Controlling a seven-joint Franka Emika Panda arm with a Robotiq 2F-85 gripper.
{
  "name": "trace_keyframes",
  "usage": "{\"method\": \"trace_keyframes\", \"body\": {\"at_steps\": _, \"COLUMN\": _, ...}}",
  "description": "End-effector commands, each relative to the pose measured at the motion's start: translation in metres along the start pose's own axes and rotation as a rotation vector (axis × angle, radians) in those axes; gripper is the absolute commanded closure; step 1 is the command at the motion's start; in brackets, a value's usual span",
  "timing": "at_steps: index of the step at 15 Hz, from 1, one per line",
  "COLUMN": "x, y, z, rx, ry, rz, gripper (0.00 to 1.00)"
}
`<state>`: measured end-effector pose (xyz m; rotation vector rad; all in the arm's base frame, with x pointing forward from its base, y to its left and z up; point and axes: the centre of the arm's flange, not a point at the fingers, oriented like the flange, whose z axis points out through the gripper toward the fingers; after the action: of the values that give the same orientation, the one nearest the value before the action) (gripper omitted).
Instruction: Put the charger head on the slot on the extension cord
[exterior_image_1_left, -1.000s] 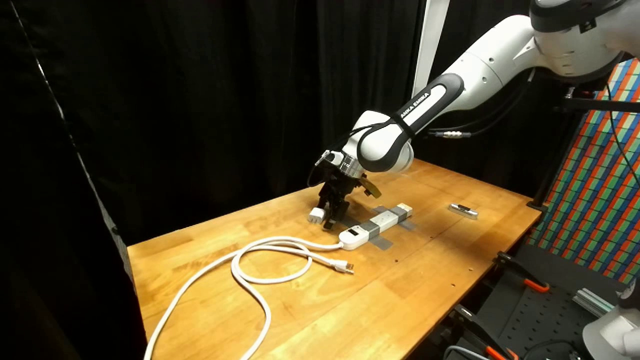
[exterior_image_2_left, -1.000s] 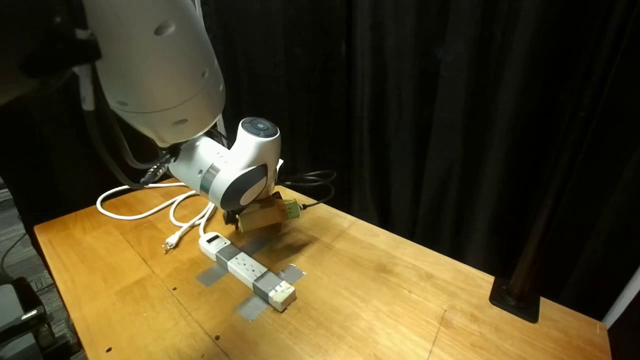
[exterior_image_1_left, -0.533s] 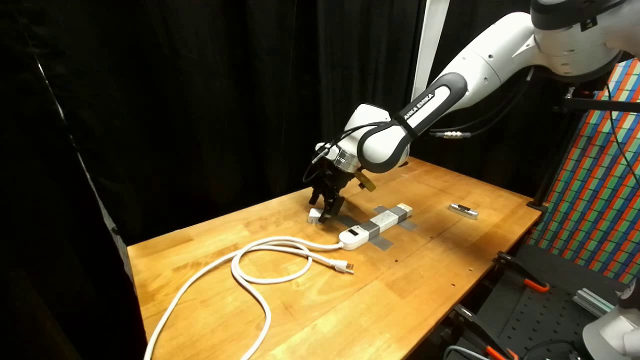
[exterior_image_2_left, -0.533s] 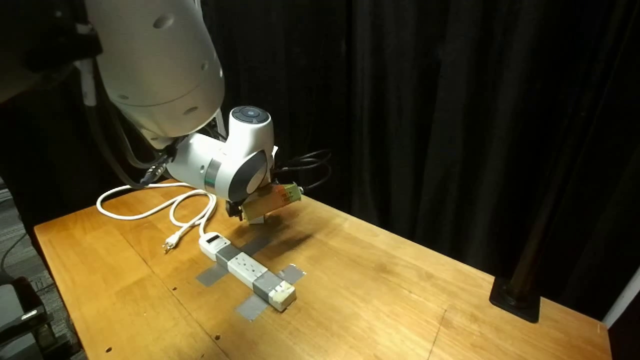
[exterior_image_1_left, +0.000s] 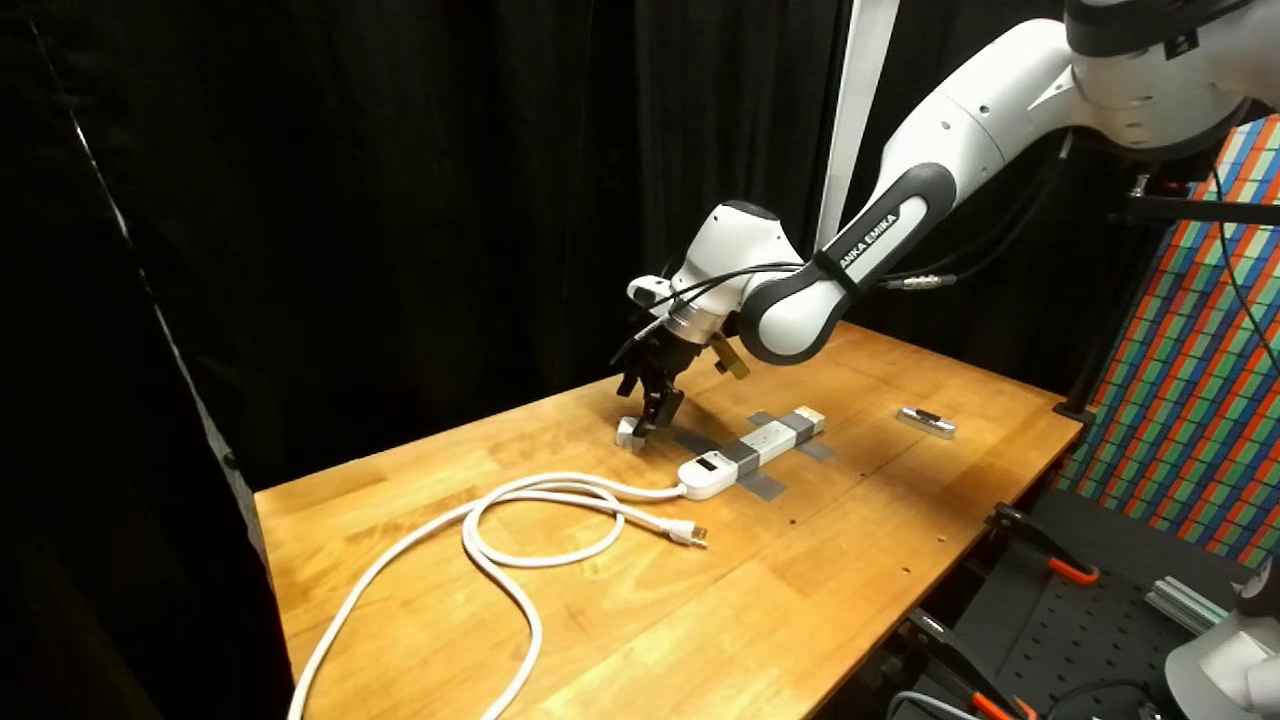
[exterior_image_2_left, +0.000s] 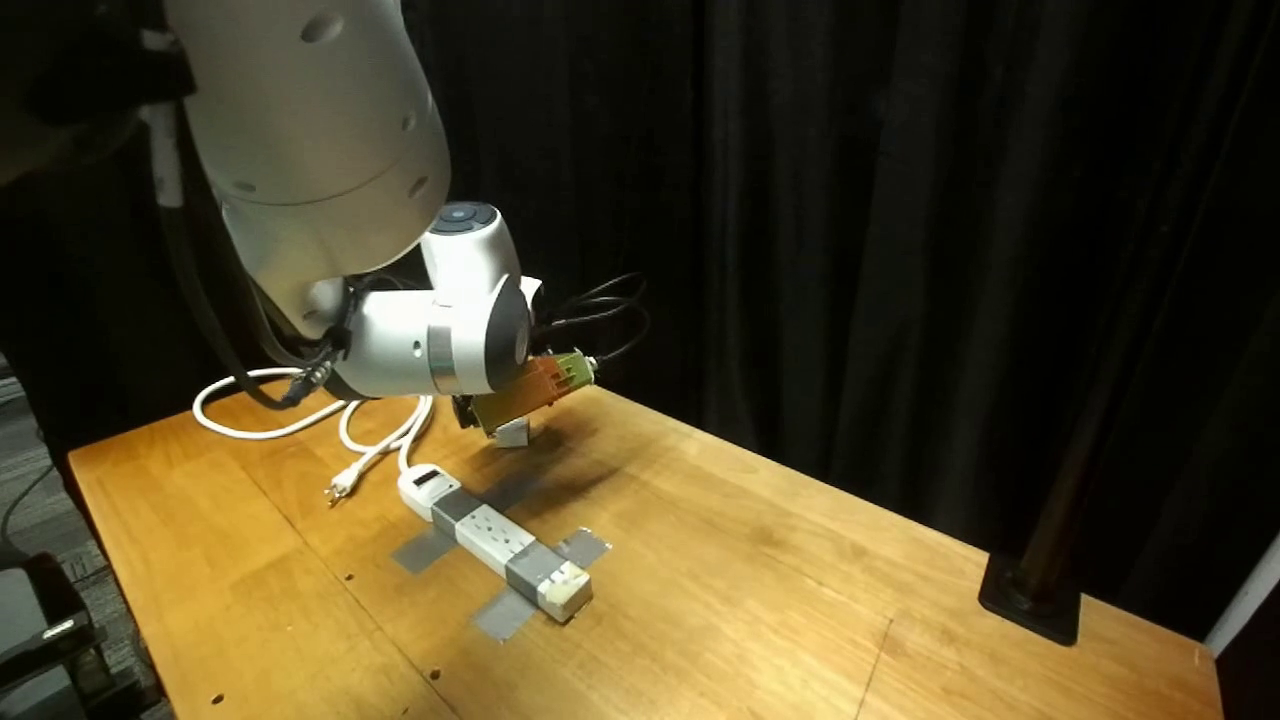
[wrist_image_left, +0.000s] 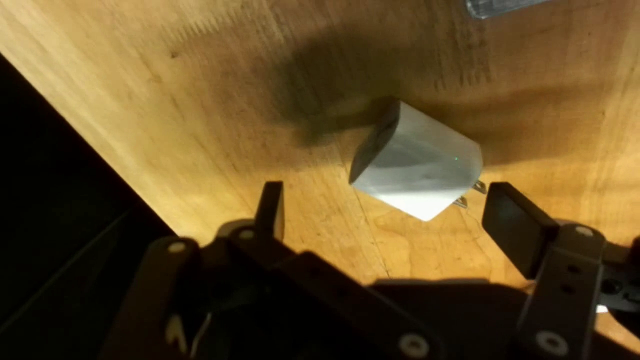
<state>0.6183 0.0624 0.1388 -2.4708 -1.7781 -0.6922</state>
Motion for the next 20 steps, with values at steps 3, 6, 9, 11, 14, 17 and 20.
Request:
{"method": "trace_keyframes", "body": {"at_steps": 3, "x": 0.02, "y": -0.016, "z": 0.029, "rx": 0.006, "ry": -0.061, "rz": -0.025, "gripper": 0.0}}
{"method": "trace_keyframes", "body": {"at_steps": 6, "x": 0.021, "y": -0.021, "z": 0.039, "rx": 0.021, "ry": -0.101, "rz": -0.025, "gripper": 0.34}}
{"method": "trace_keyframes", "body": {"at_steps": 9, "x": 0.022, "y": -0.02, "z": 0.042, "rx": 0.022, "ry": -0.129, "rz": -0.014, "gripper": 0.53}}
{"method": "trace_keyframes", "body": {"at_steps": 11, "x": 0.021, "y": -0.017, "z": 0.039, "rx": 0.006, "ry": -0.154, "rz": -0.003, "gripper": 0.53}}
{"method": "trace_keyframes", "body": {"at_steps": 14, "x": 0.01, "y": -0.009, "z": 0.027, "rx": -0.081, "ry": -0.246, "rz": 0.081, "gripper": 0.53}}
{"method": "trace_keyframes", "body": {"at_steps": 17, "x": -0.013, "y": 0.002, "z": 0.01, "rx": -0.157, "ry": -0.316, "rz": 0.214, "gripper": 0.53}}
{"method": "trace_keyframes", "body": {"at_steps": 20, "x": -0.051, "y": 0.005, "z": -0.001, "rx": -0.205, "ry": -0.395, "rz": 0.366, "gripper": 0.53}}
